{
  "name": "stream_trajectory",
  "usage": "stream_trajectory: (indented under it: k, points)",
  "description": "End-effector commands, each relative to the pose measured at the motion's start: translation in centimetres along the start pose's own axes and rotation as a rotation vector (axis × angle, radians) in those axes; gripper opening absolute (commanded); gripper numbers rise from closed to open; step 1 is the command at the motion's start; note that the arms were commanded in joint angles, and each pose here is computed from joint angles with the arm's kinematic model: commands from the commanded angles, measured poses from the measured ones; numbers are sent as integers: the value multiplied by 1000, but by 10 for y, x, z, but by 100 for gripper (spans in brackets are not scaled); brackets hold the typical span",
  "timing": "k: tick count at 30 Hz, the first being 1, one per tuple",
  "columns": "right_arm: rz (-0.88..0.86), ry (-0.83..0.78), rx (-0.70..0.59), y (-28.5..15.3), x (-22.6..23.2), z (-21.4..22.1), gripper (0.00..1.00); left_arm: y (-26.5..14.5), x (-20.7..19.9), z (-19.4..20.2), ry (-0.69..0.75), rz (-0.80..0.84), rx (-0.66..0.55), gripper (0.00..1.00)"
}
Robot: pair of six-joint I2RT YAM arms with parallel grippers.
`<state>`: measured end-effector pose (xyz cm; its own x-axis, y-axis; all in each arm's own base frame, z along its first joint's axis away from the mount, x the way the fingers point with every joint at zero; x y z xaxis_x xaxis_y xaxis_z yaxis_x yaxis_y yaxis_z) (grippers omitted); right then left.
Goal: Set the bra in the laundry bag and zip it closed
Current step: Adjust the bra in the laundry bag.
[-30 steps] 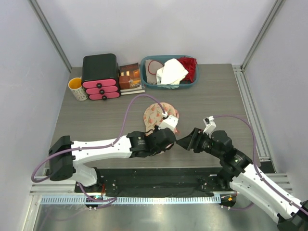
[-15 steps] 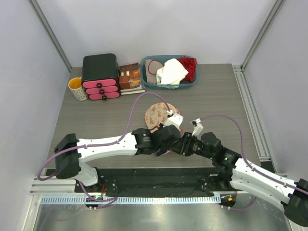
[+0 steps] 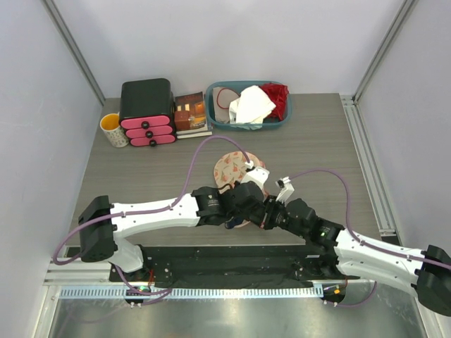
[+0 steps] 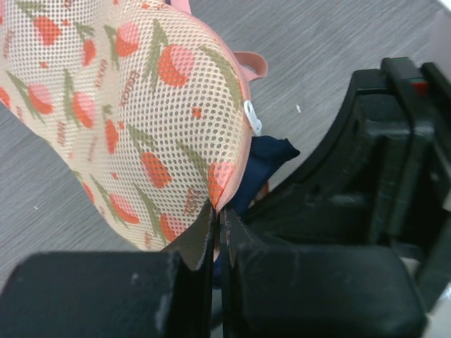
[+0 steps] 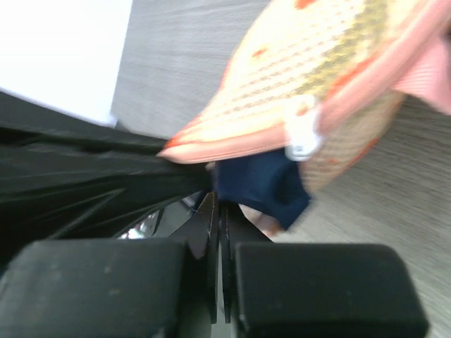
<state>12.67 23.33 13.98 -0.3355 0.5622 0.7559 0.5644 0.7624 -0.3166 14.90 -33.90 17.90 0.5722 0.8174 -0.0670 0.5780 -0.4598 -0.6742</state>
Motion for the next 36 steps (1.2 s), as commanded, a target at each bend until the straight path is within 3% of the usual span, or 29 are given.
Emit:
stream_trajectory:
  k: [1, 6, 10, 14, 18, 28, 32, 36]
  points:
    - [20, 6, -203, 7, -1, -22, 1, -23, -18, -25, -98, 151, -74, 0]
    - [76, -6, -363, 6, -11, -37, 1, -35, -40, -22, -182, 313, -43, 0]
    - [119, -37, -457, 4, -11, -49, 1, -37, -53, -12, -195, 354, -9, 0]
    - [194, -47, -497, 10, -25, -51, 1, -39, -68, -9, -208, 413, -3, 0]
    - [313, -100, -482, 22, -40, -48, 1, -48, -73, -15, -223, 453, -20, 0]
    - [255, -111, -389, 46, -37, -32, 1, -50, -68, -19, -205, 431, -42, 0]
    - [254, -128, -293, 64, -30, -25, 2, -51, -60, -18, -208, 396, -56, 0]
    - [323, -115, -235, 46, -39, -20, 14, -50, -37, -19, -224, 300, -73, 0]
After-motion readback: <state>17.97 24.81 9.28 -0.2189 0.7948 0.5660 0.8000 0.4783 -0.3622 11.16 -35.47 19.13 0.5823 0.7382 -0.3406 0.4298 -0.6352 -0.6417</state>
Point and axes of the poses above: each gripper's point midway between its finger pads, its own y axis out along the fingers, its own x axis along the line the jaws close on, z = x × y, the point moved 4 cm from there along -y, back along the fingers, and after that the axes turned 2 degrees about -y, right-handed, at the moved point
